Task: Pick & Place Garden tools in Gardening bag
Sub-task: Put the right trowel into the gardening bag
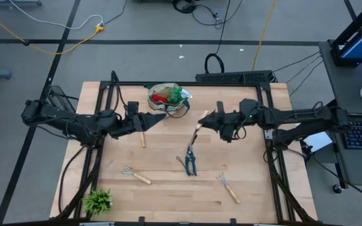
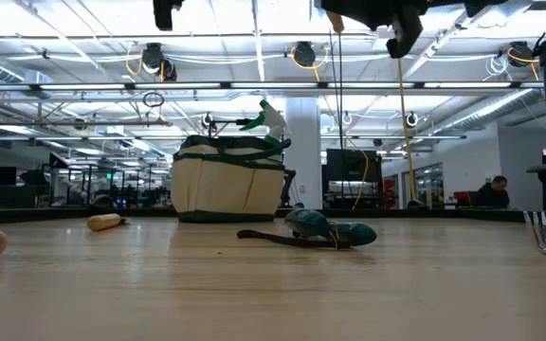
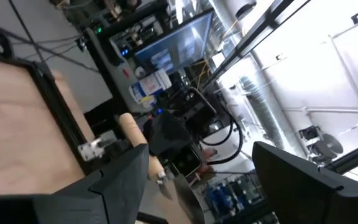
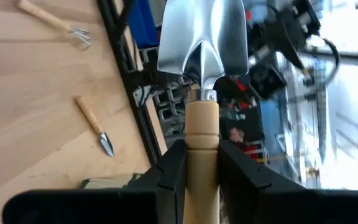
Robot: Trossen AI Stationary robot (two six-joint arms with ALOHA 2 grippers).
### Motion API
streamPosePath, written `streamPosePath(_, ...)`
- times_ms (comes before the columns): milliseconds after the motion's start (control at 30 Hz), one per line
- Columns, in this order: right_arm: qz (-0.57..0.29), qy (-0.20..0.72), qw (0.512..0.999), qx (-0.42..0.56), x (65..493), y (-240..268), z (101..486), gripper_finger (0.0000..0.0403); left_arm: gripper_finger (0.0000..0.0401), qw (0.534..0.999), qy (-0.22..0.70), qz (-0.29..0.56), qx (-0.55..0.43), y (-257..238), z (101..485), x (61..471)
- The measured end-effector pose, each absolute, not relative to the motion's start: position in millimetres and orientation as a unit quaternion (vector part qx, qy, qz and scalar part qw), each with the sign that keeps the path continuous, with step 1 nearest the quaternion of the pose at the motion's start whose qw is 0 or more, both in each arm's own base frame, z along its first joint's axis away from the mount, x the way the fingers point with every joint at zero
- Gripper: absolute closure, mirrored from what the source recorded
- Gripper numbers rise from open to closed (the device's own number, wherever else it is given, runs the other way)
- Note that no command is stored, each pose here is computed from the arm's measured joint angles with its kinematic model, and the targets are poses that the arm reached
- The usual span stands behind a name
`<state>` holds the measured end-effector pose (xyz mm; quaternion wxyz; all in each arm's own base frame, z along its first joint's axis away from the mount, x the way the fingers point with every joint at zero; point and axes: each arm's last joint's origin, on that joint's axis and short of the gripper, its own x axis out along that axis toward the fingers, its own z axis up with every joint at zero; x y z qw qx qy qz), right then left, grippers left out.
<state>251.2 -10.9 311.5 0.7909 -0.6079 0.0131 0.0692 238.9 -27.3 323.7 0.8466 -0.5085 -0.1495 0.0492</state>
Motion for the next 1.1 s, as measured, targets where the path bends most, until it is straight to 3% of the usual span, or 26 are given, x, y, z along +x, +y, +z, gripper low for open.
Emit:
streamPosePath(233, 0.06, 0.039, 0.73, -0.68, 278, 3, 311, 0.0342, 0.0107, 0.844, -0.113, 0.05, -0.521, -22, 316, 242)
streamPosePath(867, 0.135, 0.028, 0.583, -0.801, 336, 55, 286, 0.0342, 0.0107, 0.839, 0.016, 0.046, -0.542, -1, 295, 245)
streamPosePath(1100, 0.133, 0.031, 0.585, -0.799, 358, 61, 286, 0.0341, 0.0107, 0.846, 0.051, 0.008, -0.531, -2, 293, 245)
